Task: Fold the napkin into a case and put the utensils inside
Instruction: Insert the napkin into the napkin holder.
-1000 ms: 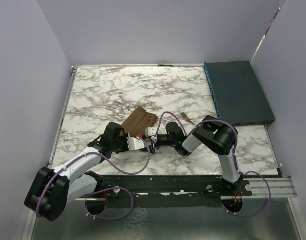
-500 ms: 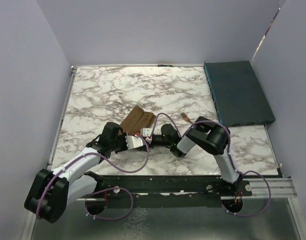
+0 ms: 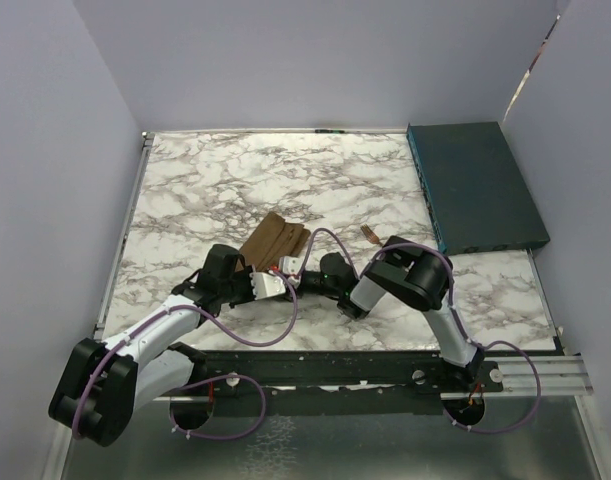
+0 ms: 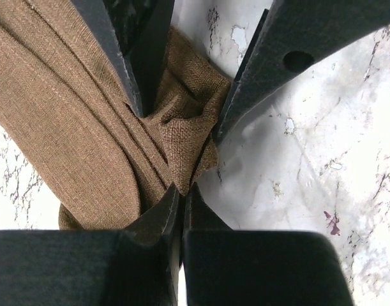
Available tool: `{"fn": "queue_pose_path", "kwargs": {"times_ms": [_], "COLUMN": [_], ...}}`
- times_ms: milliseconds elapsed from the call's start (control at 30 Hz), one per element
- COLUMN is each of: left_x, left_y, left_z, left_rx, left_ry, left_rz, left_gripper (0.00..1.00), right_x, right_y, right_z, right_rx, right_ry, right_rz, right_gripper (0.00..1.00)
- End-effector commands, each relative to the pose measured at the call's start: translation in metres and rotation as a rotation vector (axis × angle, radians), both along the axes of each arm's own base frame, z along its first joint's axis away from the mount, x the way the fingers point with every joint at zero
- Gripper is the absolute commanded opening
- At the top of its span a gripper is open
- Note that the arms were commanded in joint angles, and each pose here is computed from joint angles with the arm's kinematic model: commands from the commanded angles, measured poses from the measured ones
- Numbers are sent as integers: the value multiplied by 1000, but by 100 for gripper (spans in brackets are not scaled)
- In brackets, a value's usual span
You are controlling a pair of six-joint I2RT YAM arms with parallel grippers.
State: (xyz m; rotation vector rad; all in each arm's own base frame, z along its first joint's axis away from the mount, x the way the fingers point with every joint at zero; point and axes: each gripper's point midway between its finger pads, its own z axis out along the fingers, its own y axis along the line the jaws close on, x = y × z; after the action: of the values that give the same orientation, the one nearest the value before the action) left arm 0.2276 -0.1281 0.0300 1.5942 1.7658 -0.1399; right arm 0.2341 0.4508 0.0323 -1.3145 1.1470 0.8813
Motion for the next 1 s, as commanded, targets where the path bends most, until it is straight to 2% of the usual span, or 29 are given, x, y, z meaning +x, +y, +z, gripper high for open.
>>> {"fn": "queue_pose_path", "kwargs": {"times_ms": [0,167,267,367,467,600,867,967], "left_x": [6,6,11,20,25,21,20,37], "left_y": [-7,-6,-3,-1,-2,0,0,11], "left_z": [12,12,15,25,38,57,107,115], "left_rx": [-42,-28,-15,-18,-49,-81,-168,-172], "left_ry": [-20,-26,-40,-57,-71,-57,-71,-73], "left_rz": [-5,-19,-1,47,88,127,191,331], "left_gripper": [0,2,20,47,60,71,78,80], "right_x": [-10,-16,-22,-28,-31,-34,-34,-35], "right_y": [9,11,9,4,0,-4,1,4], "right_z": [5,8,5,-4,-10,-14,-20,-23], "right_rx": [39,53,42,6,-16,-36,-54,-66], "right_ry": [-56,-49,-29,-7,3,16,17,6], "right_rz": [9,41,61,77,81,75,67,62], "right_gripper": [43,14,1,0,1,1,0,1]}}
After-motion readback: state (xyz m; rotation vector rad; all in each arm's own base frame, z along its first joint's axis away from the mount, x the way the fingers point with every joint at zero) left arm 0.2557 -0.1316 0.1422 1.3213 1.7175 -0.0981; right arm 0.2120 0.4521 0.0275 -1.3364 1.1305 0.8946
